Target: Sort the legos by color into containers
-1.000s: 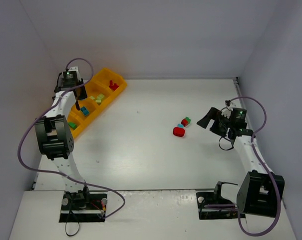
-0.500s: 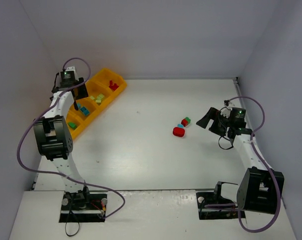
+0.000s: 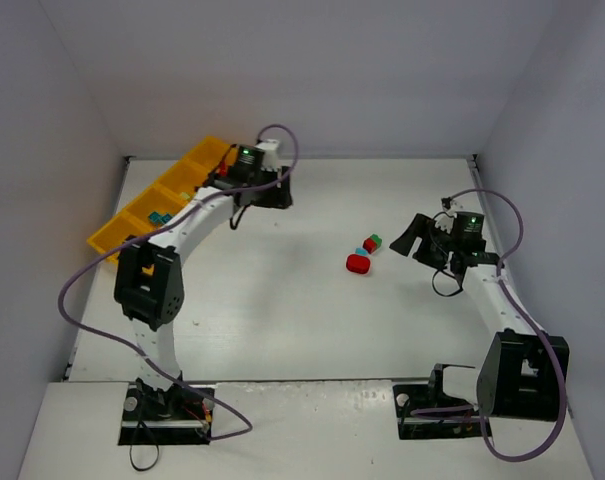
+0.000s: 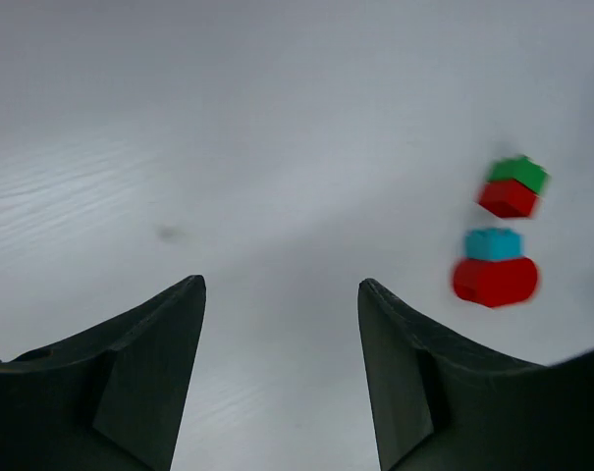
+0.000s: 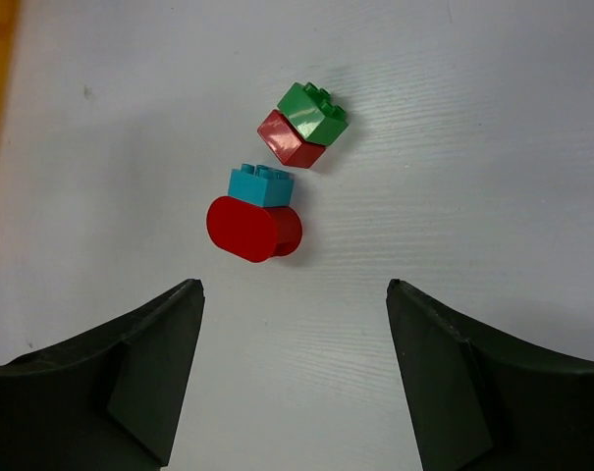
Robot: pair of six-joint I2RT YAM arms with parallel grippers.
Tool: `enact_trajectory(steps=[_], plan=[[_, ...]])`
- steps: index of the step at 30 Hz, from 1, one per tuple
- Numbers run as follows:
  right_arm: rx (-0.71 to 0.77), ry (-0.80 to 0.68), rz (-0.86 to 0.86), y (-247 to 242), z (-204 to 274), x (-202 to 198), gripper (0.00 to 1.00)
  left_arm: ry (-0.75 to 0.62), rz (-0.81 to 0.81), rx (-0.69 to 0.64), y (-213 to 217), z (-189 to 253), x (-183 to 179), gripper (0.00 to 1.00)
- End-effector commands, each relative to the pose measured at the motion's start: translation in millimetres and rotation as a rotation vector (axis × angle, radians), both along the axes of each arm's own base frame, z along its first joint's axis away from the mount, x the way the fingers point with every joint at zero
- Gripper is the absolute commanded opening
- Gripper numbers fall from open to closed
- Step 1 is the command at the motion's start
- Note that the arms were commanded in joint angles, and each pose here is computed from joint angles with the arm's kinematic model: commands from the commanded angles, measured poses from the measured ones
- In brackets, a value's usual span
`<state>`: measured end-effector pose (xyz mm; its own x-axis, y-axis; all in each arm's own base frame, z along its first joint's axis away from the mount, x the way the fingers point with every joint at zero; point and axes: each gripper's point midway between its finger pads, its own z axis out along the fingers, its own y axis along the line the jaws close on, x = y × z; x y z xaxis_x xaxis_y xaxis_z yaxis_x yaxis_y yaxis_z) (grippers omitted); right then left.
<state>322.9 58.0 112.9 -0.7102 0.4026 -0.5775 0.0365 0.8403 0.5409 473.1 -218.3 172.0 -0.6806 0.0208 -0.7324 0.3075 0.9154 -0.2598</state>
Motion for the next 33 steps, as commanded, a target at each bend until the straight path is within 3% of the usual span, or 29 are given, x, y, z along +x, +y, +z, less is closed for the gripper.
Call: enact_trajectory(steps=[1,5,12,16,19,25,33], plan=[[-0.035,-0.094,-0.011,-0.3,24.0,22.5,0.71,0.005,-0.142,-0.136,-69.2,27.1,-20.2,0.58],[-0.047,-0.075,-0.019,0.8,17.3,22.4,0.71,0.028,-0.314,-0.113,-139.8,18.2,-49.8,0.58],[-0.095,-0.052,-0.01,15.1,7.4,27.7,0.7,0.112,-0.395,-0.171,-176.0,-1.8,-73.8,0.58],[-0.095,-0.05,-0.04,12.3,3.4,35.7,0.39,0.155,-0.453,-0.192,-197.1,-19.1,-82.9,0.58],[-0.102,-0.045,-0.042,13.3,-1.0,43.1,0.26,0.17,-0.485,-0.214,-209.0,-25.5,-87.7,0.56],[-0.092,-0.012,0.009,33.5,-17.2,53.1,0.24,0.193,-0.474,-0.184,-205.6,-44.8,-88.6,0.36],[-0.092,0.005,0.072,57.7,-33.5,64.7,0.25,0.241,-0.455,-0.138,-194.9,-68.8,-96.9,0.32]])
